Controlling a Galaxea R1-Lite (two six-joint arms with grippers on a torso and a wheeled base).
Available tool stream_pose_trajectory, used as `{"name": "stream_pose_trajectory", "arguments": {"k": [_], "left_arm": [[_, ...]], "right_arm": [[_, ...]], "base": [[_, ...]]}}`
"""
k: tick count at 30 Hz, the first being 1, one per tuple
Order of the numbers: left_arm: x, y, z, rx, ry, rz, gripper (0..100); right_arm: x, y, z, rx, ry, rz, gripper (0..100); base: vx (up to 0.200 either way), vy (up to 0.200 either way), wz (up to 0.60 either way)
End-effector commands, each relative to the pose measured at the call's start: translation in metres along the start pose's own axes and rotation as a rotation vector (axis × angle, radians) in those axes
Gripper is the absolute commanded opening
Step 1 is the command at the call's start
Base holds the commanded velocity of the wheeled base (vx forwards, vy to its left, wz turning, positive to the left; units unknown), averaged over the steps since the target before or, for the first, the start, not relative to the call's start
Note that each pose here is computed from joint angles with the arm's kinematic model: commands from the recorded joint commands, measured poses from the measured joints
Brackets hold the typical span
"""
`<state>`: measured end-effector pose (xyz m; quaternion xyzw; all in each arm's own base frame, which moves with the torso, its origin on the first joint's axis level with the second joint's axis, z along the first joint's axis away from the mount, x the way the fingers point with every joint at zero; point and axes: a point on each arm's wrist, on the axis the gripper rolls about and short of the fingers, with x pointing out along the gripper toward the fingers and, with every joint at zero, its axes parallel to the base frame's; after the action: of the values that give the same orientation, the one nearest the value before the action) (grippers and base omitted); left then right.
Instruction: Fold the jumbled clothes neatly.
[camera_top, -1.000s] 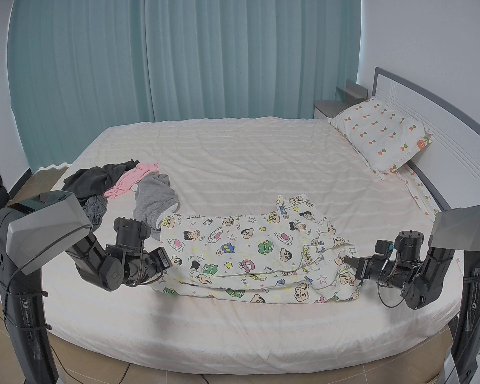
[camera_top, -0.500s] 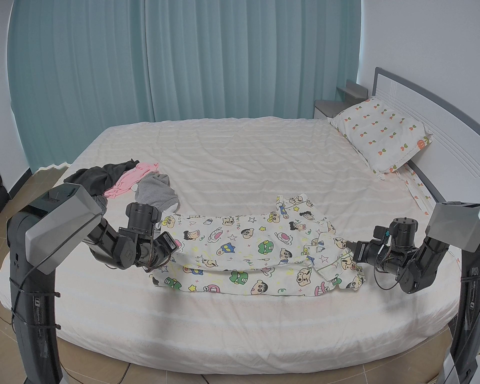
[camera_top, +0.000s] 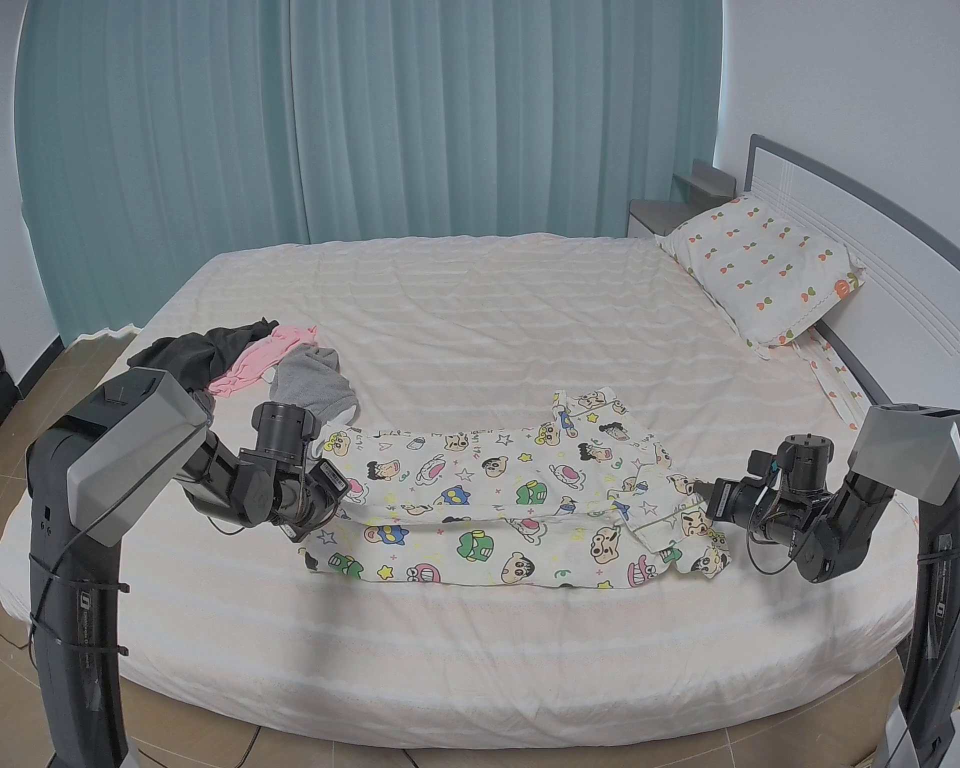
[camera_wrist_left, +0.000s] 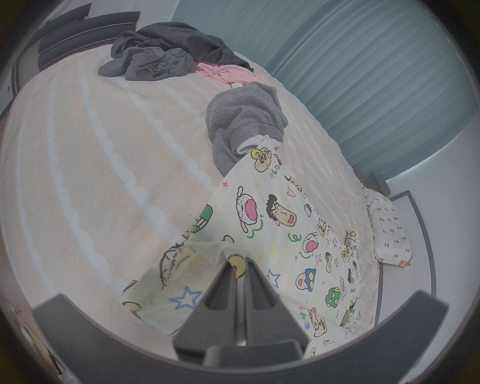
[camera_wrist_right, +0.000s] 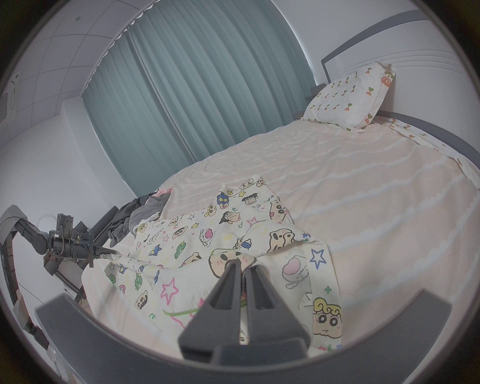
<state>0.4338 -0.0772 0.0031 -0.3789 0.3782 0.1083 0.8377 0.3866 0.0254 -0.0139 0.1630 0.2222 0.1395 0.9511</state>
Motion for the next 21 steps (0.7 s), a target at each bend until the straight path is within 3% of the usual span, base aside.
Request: {"name": "stream_pose_trajectory", "arguments": {"k": [1, 21], "left_arm": [[0.012, 0.001, 0.001, -0.008, 0.010, 0.018, 0], [0.037, -0.006, 0.010, -0.009, 0.040, 0.083, 0]], "right_arm": [[0.007, -0.001, -0.001, 0.003, 0.010, 0.001, 0], [0.024, -0.006, -0.009, 0.016, 0.061, -0.008, 0]], "base": [[0.000, 0.000, 0.00], [0.000, 0.000, 0.00]]}}
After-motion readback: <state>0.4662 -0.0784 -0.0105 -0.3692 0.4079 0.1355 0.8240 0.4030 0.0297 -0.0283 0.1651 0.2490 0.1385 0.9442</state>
